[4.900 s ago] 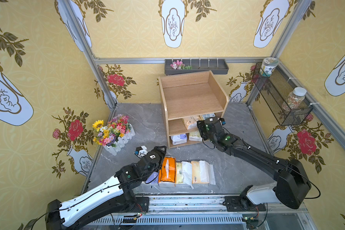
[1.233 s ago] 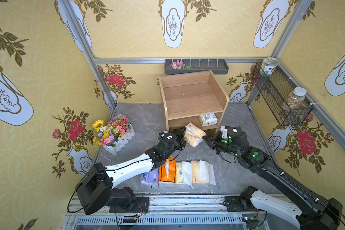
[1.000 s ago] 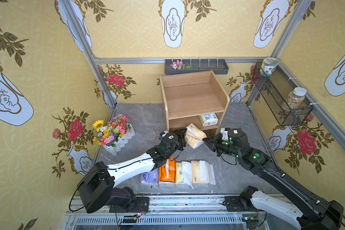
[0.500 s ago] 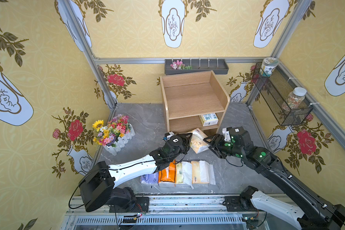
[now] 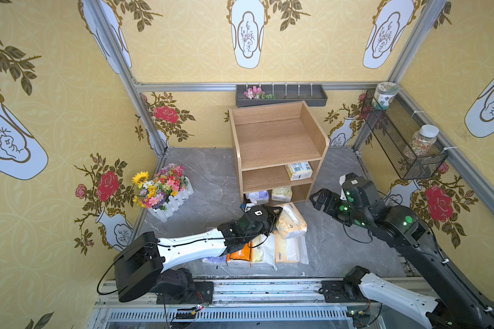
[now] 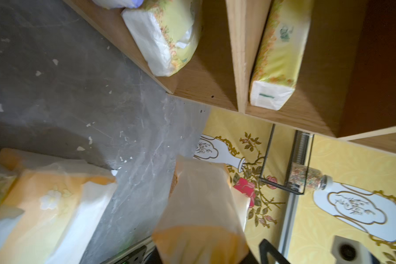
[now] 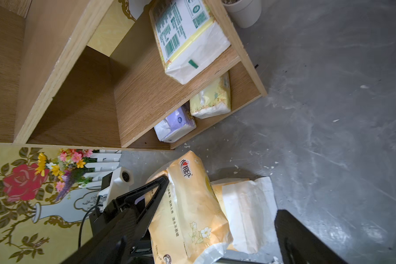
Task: Remove the tissue boxes from the shelf
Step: Place the box of tissues at the center of the board.
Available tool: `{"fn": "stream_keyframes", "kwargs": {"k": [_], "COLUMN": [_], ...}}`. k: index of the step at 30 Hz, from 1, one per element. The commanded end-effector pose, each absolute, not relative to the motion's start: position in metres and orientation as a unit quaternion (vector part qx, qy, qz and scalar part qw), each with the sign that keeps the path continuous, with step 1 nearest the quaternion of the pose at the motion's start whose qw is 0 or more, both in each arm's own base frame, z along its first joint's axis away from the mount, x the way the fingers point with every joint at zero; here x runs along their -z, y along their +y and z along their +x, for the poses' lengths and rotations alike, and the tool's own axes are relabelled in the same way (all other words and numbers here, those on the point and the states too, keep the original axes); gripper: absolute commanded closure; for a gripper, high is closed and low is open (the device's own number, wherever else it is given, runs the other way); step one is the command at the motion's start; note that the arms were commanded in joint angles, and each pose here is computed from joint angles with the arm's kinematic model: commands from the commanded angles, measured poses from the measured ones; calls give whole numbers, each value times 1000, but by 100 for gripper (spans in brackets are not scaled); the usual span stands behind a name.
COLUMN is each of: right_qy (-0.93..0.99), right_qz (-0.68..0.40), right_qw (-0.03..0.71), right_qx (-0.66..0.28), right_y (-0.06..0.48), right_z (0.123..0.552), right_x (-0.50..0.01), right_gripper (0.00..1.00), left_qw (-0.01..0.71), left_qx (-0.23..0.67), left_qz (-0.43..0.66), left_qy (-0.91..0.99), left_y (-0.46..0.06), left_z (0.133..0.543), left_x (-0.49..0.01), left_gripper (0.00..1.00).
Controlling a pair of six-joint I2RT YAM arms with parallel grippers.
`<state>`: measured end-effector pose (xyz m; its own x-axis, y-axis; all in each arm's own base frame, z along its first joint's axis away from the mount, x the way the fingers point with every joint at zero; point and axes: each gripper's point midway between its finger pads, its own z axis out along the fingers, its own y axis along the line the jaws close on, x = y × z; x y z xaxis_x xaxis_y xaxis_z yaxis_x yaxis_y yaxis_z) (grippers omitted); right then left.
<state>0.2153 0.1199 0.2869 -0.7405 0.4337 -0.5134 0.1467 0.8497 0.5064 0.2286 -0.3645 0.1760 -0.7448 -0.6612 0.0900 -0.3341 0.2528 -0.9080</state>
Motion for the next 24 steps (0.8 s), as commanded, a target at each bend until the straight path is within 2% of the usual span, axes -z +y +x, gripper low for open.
{"fn": "stream_keyframes", "kwargs": {"k": [1, 7, 14, 24], "right_qy": [916, 914, 897, 892], "right_qz": [145, 163, 191, 216], "right_qw": [338, 332, 356, 348], "right_qx": [-162, -166, -181, -190], "right_y": [99, 96, 86, 79], "right_z": [211, 208, 203, 191], "right_x": [-284, -279, -289, -286], "right_gripper": [0, 0, 0, 1], "left_qw": [127, 98, 68, 41], "left_qx": [516, 502, 494, 455], "left_qz": [-229, -132, -92, -118], "left_qy": [815, 849, 862, 882], "left_y": [-391, -433, -478, -503], "left_z": [208, 186, 176, 174], "left_x": [-171, -162, -143, -97], "left_gripper": [77, 76, 76, 73]}}
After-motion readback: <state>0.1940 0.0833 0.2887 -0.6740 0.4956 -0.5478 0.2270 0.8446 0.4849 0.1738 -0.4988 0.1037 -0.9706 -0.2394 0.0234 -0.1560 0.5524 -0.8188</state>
